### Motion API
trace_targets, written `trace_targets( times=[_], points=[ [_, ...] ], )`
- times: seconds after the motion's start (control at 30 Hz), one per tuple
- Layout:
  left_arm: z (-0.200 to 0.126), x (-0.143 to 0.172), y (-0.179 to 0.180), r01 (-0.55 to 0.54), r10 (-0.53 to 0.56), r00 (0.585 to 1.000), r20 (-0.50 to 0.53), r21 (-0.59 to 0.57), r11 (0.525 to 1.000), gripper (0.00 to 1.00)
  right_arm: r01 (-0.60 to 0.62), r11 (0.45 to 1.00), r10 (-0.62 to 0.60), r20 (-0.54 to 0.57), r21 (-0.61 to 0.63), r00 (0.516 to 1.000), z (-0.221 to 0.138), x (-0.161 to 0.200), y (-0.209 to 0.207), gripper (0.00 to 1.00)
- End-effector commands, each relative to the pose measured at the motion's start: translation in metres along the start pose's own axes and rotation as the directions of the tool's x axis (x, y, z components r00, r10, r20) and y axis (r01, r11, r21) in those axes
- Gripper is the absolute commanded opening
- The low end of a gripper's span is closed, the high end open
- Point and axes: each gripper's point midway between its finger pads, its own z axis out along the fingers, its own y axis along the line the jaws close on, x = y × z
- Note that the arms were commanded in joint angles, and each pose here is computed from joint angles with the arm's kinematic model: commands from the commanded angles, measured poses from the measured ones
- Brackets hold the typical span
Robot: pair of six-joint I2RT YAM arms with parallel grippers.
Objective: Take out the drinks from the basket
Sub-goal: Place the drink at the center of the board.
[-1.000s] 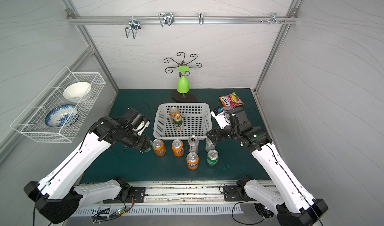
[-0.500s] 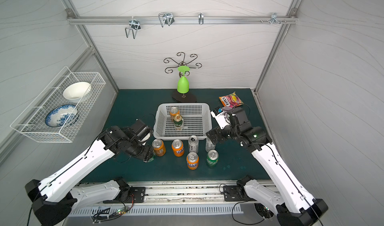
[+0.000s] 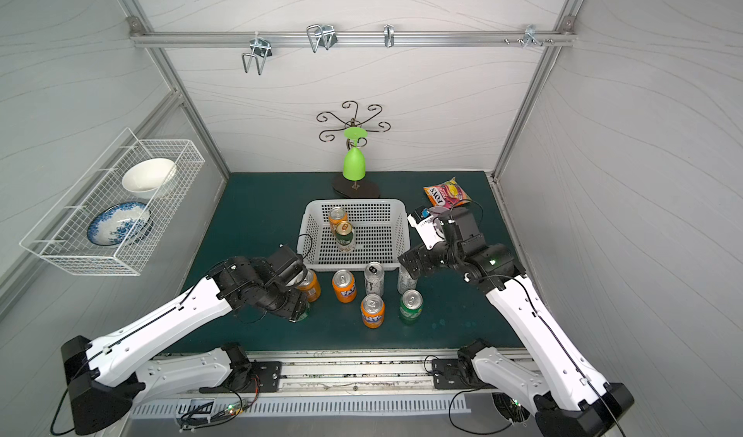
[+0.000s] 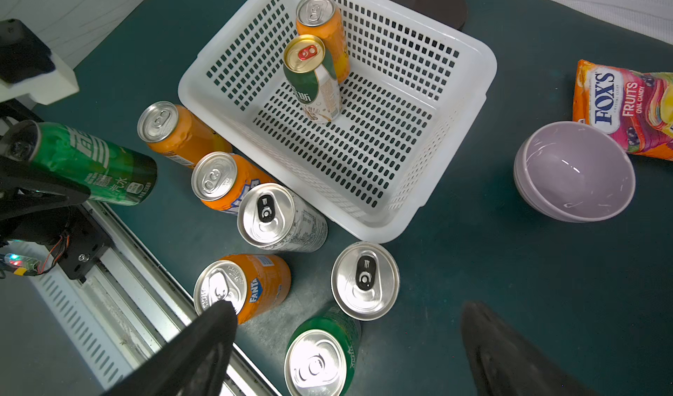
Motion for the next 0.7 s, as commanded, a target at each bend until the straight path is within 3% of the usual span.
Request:
trace_targets(
  times=[0.0, 0.13, 0.67],
  points=[
    [-0.006, -0.02, -0.001, 0.055, -0.055, 0.992, 0.113, 0.004, 0.998, 0.55, 0.005, 1.0, -0.005, 0.006, 0.005, 1.0, 0.0, -0.001, -0.002, 0.99],
    [0.005, -0.019, 0.005, 0.085, -0.082, 0.99, 0.115, -0.029, 0.996, 0.56, 0.006, 1.0, -0.006, 0.008, 0.002, 1.0, 0.0, -0.002, -0.001, 0.99],
    [0.042, -0.005, -0.01, 0.094, -0.094, 0.995, 0.022, 0.02, 0.995, 0.57, 0.005, 1.0, -0.005, 0.003, -0.002, 1.0, 0.002, -0.002, -0.001, 0.99]
  ],
)
